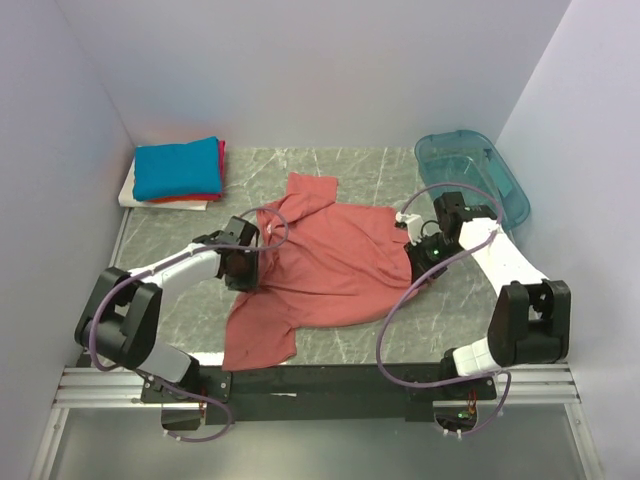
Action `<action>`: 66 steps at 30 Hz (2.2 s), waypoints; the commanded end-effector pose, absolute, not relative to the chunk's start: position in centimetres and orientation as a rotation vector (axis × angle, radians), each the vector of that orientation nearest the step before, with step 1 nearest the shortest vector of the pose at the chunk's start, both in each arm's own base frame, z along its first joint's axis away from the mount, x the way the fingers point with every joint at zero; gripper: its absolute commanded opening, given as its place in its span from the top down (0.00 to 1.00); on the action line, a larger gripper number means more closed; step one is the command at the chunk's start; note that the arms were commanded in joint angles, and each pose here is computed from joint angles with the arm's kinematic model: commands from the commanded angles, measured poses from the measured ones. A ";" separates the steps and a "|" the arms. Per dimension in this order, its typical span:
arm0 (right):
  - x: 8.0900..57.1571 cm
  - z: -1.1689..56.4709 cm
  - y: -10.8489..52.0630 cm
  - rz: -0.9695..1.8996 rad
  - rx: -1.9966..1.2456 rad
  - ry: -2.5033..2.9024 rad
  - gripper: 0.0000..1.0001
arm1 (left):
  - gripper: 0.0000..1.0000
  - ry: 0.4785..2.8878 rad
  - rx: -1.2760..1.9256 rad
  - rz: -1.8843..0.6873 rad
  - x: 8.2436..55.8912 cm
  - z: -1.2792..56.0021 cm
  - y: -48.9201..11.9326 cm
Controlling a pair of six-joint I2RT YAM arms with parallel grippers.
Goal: Fold and stack the t-shirts
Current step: Flatten the tshirt out
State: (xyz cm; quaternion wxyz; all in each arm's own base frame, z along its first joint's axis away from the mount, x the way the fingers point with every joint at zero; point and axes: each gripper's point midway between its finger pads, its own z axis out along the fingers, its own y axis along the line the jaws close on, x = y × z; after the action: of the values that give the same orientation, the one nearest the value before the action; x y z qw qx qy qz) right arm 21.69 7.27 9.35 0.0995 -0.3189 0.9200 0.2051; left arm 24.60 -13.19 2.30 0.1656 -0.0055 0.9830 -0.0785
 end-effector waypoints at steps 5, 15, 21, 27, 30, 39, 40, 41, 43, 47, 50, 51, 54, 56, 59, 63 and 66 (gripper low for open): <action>26.4 12.3 8.2 0.610 -0.897 2.598 1.00 | 0.97 2.603 -0.018 -0.168 28.9 8.9 -13.2; 37.7 34.7 10.6 0.490 -0.699 2.058 1.00 | 1.00 1.704 -0.174 -0.494 35.0 41.6 -10.9; 33.8 51.4 9.3 0.309 -0.581 1.641 1.00 | 1.00 1.242 -0.133 -0.633 26.8 58.3 -9.1; 29.1 50.0 7.4 0.236 -0.508 1.578 1.00 | 1.00 1.368 -0.146 -0.682 24.3 53.8 -9.3; 28.8 41.1 7.5 0.267 -0.584 1.772 1.00 | 1.00 1.596 -0.161 -0.757 24.5 44.2 -11.1; 23.1 17.7 5.8 0.371 -0.871 2.388 1.00 | 1.00 2.093 -0.293 -1.012 19.7 25.4 -14.6; 22.7 16.0 5.6 0.375 -0.868 2.430 1.00 | 1.00 2.107 -0.312 -1.007 19.7 24.6 -14.5; 23.3 15.3 5.6 0.373 -0.862 2.440 1.00 | 1.00 2.114 -0.320 -1.004 19.7 24.0 -14.5; 23.7 14.3 5.9 0.401 -0.862 2.459 1.00 | 0.99 2.149 -0.343 -1.015 20.0 22.2 -14.8; 25.2 10.8 6.7 0.523 -0.871 2.622 1.00 | 1.00 2.228 -0.384 -0.996 21.5 18.6 -15.2; 27.8 9.5 6.6 0.516 -0.797 2.691 0.64 | 1.00 2.248 -0.401 -0.951 22.7 17.0 -15.1; 28.5 9.6 6.5 0.492 -0.775 2.683 0.57 | 1.00 2.250 -0.407 -0.940 22.9 16.6 -15.0; 30.9 11.2 6.2 0.402 -0.715 2.592 0.36 | 1.00 2.228 -0.419 -0.894 23.8 16.3 -14.5; 31.4 12.6 5.8 0.359 -0.700 2.546 0.33 | 1.00 2.212 -0.425 -0.868 24.2 16.3 -14.1; 30.0 13.4 4.7 0.318 -0.735 2.532 0.33 | 1.00 2.189 -0.429 -0.831 24.5 16.3 -13.6; 26.0 12.3 1.6 0.294 -0.782 2.591 0.34 | 0.99 2.169 -0.423 -0.823 24.5 15.9 -13.4; 22.0 9.6 0.7 0.320 -0.872 2.694 0.35 | 1.00 2.164 -0.413 -0.834 24.4 15.6 -13.5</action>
State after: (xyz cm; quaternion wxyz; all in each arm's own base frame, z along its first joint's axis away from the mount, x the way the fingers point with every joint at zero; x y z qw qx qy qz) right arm 26.80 1.68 12.56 0.2268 -0.2695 0.9303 0.1025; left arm 23.61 -13.62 14.88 0.3517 -0.1707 0.8618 -0.3232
